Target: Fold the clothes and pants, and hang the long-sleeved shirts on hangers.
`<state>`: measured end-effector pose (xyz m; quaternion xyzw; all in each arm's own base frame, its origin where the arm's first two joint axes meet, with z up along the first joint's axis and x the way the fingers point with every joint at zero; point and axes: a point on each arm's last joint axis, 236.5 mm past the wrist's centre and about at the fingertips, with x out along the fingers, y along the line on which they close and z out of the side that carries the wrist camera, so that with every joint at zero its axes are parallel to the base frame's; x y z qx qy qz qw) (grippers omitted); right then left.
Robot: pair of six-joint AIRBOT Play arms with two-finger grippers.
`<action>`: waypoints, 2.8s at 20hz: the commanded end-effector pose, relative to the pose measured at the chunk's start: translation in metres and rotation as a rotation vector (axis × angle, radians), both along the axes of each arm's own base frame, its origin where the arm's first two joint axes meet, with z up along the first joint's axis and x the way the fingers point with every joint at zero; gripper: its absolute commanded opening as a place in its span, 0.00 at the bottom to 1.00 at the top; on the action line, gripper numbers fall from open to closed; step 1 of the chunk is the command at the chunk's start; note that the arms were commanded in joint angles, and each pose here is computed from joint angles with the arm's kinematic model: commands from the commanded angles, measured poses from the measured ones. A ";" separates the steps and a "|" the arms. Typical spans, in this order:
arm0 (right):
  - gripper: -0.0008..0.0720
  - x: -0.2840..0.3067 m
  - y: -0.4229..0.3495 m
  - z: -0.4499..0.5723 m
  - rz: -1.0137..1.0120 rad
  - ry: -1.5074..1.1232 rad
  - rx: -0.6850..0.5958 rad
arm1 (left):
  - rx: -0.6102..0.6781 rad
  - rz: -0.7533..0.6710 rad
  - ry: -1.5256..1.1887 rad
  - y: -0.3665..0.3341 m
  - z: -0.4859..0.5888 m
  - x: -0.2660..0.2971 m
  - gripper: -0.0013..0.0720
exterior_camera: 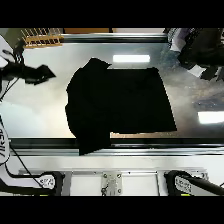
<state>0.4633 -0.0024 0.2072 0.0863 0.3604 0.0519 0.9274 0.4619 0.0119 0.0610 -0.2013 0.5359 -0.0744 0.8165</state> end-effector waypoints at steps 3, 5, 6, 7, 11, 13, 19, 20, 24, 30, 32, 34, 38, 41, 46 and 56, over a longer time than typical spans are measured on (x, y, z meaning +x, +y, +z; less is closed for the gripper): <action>0.90 -0.104 0.028 -0.036 0.040 0.092 0.064 | -0.084 0.101 0.292 -0.022 -0.122 -0.132 0.69; 0.90 -0.127 0.035 -0.044 0.046 0.091 0.081 | -0.170 0.160 0.348 -0.041 -0.151 -0.157 0.69; 0.90 -0.134 0.037 -0.043 0.047 0.084 0.083 | -0.205 0.173 0.382 -0.051 -0.162 -0.168 0.69; 0.90 -0.139 0.038 -0.041 0.048 0.072 0.081 | -0.210 0.168 0.409 -0.057 -0.172 -0.177 0.69; 0.90 -0.143 0.039 -0.023 0.045 0.009 0.082 | -0.182 0.095 0.453 -0.084 -0.192 -0.189 0.69; 0.90 -0.144 0.040 -0.021 0.033 0.005 0.098 | -0.176 0.089 0.428 -0.095 -0.193 -0.183 0.69; 0.90 -0.146 0.032 -0.027 0.000 0.031 0.087 | -0.154 0.021 0.362 -0.115 -0.175 -0.161 0.03; 0.90 -0.151 0.022 -0.036 -0.042 0.076 0.071 | -0.146 -0.006 0.343 -0.116 -0.168 -0.157 0.03; 0.90 -0.201 -0.038 -0.132 -0.358 0.403 0.150 | -0.073 -0.060 0.264 -0.105 -0.143 -0.155 0.03; 0.90 -0.248 -0.067 -0.281 -0.817 0.597 0.545 | -0.037 -0.100 0.227 -0.101 -0.122 -0.163 0.03; 0.90 -0.233 -0.061 -0.299 -0.823 0.553 0.619 | -0.036 -0.100 0.217 -0.101 -0.119 -0.162 0.03; 0.90 -0.214 -0.054 -0.307 -0.786 0.523 0.654 | -0.035 -0.100 0.218 -0.101 -0.120 -0.162 0.03; 0.90 -0.183 -0.037 -0.323 -0.737 0.491 0.685 | -0.037 -0.100 0.219 -0.101 -0.120 -0.162 0.03; 0.90 -0.167 -0.024 -0.328 -0.671 0.481 0.660 | -0.036 -0.100 0.218 -0.101 -0.119 -0.162 0.03; 0.32 -0.141 -0.025 -0.311 -0.526 0.400 0.545 | -0.033 -0.100 0.217 -0.100 -0.120 -0.162 0.03; 0.02 -0.077 -0.039 -0.039 -0.145 -0.035 0.212 | 0.024 -0.004 -0.344 -0.054 0.110 -0.116 0.03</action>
